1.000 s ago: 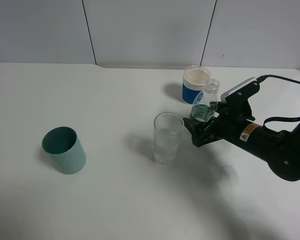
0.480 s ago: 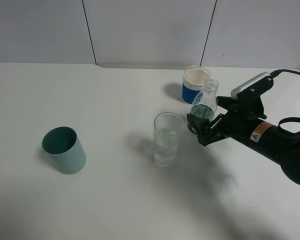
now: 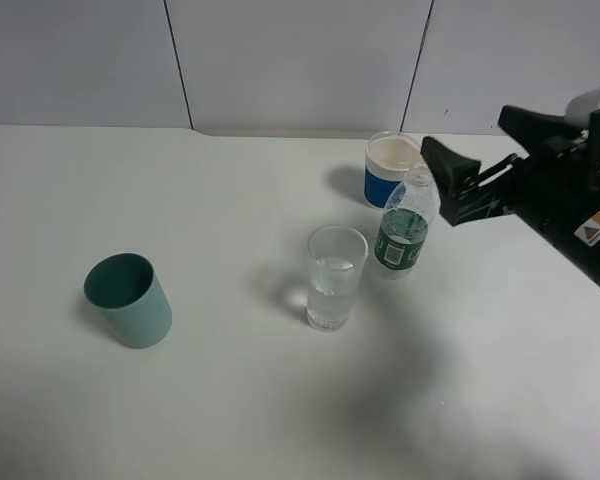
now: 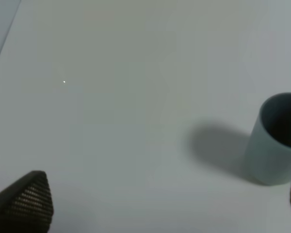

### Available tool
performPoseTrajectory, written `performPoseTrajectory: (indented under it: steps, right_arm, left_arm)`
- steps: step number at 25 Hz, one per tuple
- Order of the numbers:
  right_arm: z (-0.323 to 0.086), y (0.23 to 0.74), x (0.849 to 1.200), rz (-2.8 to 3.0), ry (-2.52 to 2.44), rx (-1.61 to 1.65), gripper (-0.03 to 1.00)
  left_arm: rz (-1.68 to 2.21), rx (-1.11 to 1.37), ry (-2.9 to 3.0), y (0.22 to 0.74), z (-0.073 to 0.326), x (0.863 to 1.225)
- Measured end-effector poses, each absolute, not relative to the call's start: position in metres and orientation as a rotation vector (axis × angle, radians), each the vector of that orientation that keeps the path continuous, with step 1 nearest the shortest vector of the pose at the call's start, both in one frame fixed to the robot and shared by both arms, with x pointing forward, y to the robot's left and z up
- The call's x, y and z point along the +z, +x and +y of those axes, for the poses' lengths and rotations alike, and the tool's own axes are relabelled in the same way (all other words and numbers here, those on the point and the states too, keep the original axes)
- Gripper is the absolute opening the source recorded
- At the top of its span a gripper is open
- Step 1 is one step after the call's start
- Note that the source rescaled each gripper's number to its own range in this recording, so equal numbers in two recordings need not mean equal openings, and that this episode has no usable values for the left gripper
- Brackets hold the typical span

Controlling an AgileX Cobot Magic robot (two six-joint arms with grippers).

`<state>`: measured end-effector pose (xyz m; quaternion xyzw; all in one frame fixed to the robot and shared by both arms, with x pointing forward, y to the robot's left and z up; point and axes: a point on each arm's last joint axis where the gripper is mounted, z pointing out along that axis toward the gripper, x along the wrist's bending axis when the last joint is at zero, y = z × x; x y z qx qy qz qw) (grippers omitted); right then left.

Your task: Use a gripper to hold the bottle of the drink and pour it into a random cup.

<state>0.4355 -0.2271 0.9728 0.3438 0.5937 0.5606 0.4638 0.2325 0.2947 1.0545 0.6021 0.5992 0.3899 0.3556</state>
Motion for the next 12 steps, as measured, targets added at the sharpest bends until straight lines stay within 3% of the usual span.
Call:
performPoseTrajectory:
  steps: [12]
  right_arm:
    - [-0.259, 0.393, 1.029, 1.321, 0.808, 1.186, 1.0]
  left_arm:
    - [1.548, 1.007, 1.555, 0.232, 0.295, 1.055]
